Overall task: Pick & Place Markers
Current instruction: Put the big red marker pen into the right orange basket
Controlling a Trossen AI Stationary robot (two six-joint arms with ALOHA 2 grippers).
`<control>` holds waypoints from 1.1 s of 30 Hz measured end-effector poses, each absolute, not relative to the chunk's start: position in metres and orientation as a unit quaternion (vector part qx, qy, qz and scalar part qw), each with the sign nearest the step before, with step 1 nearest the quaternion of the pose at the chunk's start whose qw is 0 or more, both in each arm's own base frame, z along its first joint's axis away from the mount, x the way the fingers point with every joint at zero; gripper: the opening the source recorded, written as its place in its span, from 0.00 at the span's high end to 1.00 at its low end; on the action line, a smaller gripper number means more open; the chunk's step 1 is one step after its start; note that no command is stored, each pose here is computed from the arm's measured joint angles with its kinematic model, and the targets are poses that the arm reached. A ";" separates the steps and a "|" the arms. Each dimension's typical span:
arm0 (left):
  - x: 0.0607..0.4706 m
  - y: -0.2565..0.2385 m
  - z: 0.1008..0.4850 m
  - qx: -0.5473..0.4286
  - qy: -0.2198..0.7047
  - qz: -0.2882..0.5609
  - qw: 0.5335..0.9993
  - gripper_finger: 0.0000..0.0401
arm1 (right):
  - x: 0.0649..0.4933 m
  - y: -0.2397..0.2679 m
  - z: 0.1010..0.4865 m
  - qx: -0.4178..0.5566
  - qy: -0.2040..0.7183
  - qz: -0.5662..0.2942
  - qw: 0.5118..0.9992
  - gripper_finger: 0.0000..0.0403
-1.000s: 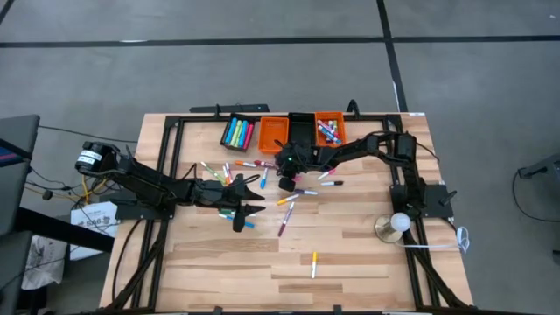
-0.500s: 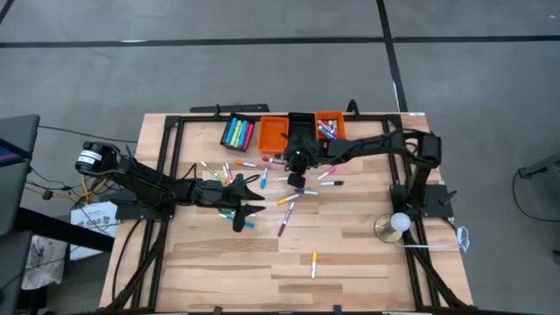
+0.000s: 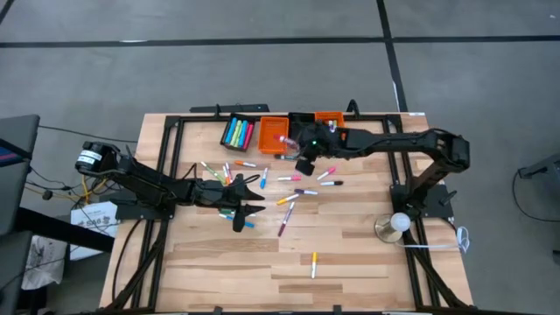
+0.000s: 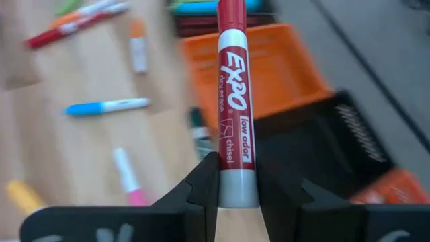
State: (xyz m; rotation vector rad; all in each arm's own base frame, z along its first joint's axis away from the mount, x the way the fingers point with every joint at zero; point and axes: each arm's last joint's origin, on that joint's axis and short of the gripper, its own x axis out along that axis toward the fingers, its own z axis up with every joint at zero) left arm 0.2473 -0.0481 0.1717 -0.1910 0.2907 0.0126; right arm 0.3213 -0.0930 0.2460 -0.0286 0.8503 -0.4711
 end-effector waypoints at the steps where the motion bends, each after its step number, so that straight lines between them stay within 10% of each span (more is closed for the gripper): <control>1: 0.247 -0.048 0.172 -0.095 0.145 0.006 0.985 0.61 | 0.318 -0.095 0.249 -0.011 0.407 -0.245 0.880 0.81; 13: 0.247 -0.049 0.172 -0.095 0.145 0.004 0.985 0.61 | 0.286 -0.153 0.225 0.037 0.480 -0.428 0.765 0.81; 33: 0.247 -0.050 0.172 -0.103 0.145 0.003 0.984 0.61 | 0.273 -0.180 0.198 0.070 0.539 -0.444 0.712 0.81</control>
